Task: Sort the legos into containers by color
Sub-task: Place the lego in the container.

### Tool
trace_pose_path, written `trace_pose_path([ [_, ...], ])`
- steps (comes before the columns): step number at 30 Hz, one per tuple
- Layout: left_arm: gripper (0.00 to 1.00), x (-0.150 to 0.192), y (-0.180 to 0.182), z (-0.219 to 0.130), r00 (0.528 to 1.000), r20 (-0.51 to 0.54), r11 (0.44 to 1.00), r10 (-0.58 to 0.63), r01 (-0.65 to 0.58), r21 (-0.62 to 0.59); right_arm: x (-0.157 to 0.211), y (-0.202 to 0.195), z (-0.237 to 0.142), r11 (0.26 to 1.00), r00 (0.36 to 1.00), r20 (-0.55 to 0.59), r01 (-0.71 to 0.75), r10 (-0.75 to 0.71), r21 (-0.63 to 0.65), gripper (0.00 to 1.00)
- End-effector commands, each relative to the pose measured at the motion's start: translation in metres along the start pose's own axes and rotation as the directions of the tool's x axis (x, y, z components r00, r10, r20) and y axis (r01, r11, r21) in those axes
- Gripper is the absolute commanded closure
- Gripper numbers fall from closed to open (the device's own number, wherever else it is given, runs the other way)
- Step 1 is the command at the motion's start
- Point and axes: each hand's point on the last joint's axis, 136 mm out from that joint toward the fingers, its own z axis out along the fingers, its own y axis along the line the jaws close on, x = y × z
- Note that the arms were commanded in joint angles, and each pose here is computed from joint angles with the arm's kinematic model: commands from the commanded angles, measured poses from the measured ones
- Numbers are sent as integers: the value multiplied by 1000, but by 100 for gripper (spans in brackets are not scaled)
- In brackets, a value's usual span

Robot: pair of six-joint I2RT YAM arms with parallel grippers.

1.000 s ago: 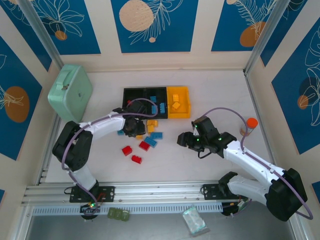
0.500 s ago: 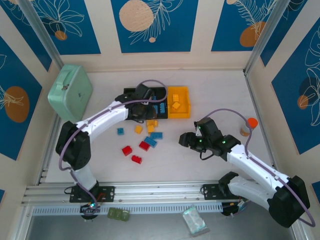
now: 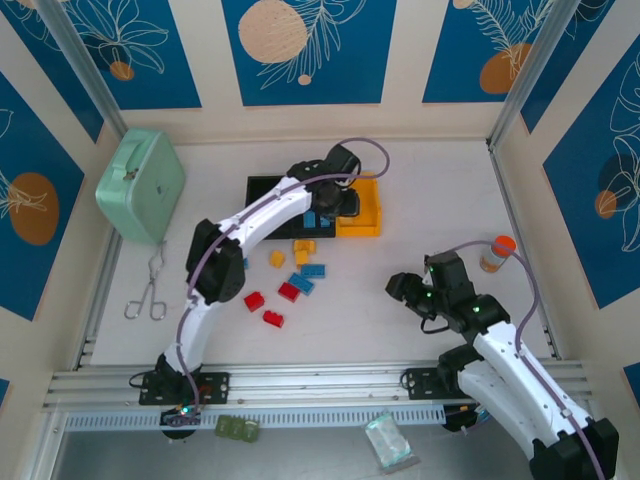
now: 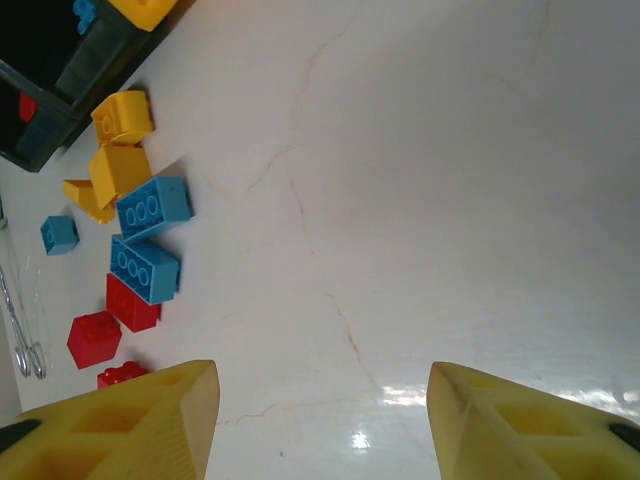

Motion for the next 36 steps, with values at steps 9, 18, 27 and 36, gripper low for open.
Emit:
trace_pose_path([
  [9,67,-15,-31,40,1000,-20,996,12,-10,87,15,-21,0,997,997,-37,-68,68,25,43],
  [18,66,-12,-33,67,1000,-24,994,-4,7,110,13,-21,-2,997,997,-33,-70,70,14,43],
  [27,48,-16,-36,58,1000,-8,994,-2,3,111,12,-21,-3,997,997,-30,-75,75,-2,43],
  [36,48,-18,-60,-11,995,56,986,78,-86,143,9,-8,-7,998,999,-27,-39,38,-44,42],
])
